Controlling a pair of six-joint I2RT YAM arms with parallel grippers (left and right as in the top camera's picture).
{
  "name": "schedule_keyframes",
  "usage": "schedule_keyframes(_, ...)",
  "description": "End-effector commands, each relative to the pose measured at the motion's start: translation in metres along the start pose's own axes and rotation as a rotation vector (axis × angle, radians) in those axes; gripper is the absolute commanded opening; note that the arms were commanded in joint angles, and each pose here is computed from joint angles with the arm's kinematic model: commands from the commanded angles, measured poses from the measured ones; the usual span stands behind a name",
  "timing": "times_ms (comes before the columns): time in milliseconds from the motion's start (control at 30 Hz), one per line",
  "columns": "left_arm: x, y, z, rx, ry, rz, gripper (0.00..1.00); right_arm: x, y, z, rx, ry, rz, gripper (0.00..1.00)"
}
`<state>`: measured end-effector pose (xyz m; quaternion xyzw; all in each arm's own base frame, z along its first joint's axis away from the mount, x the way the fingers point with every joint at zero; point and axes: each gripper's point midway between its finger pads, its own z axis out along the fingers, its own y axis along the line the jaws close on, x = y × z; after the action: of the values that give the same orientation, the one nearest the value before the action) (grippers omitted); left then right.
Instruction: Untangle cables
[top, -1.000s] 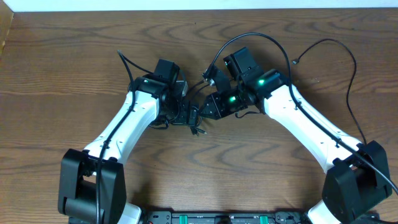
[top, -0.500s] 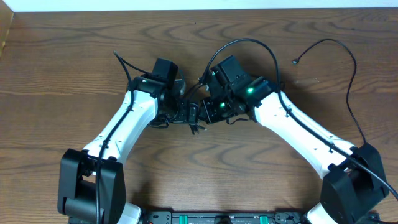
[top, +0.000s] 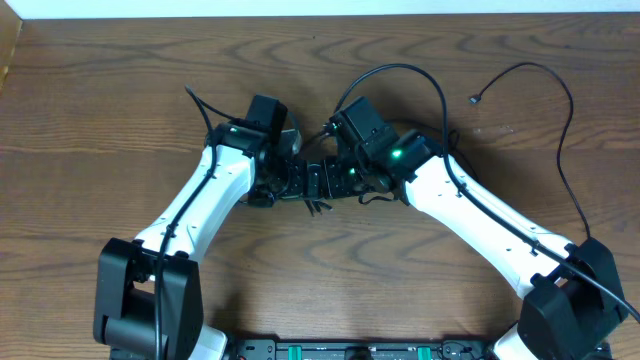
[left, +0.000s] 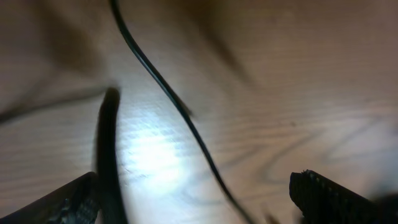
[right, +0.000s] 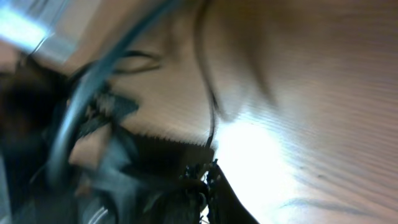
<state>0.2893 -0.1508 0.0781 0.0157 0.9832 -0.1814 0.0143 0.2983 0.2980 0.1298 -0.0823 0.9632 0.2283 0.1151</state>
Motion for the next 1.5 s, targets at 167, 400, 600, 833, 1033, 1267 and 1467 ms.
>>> schedule_keyframes(167,0.021,-0.05,-0.036,0.247,-0.011,0.286,0.98,-0.051,-0.115,-0.021,0.427,-0.248,0.226,0.01)
schedule_keyframes(400,0.022,-0.037,-0.034,0.174,-0.011,0.311,0.98,-0.062,-0.122,-0.022,0.329,-0.222,0.238,0.01)
schedule_keyframes(600,0.007,-0.032,-0.038,0.176,-0.066,0.294,0.98,-0.058,-0.166,-0.038,0.441,-0.208,0.305,0.01)
schedule_keyframes(833,-0.025,-0.027,-0.046,0.193,-0.182,0.192,0.98,-0.061,-0.154,-0.034,0.249,-0.117,0.114,0.01)
schedule_keyframes(1033,-0.04,-0.027,-0.049,0.177,-0.242,0.185,0.98,-0.063,-0.093,-0.053,-0.176,-0.109,-0.173,0.01)
schedule_keyframes(1267,-0.038,-0.047,-0.052,0.276,-0.234,0.198,0.98,-0.064,-0.069,-0.089,-0.445,-0.141,-0.176,0.01)
schedule_keyframes(1467,-0.035,-0.069,-0.048,0.3,-0.245,0.277,0.98,-0.063,-0.043,-0.123,-0.732,-0.152,-0.181,0.01)
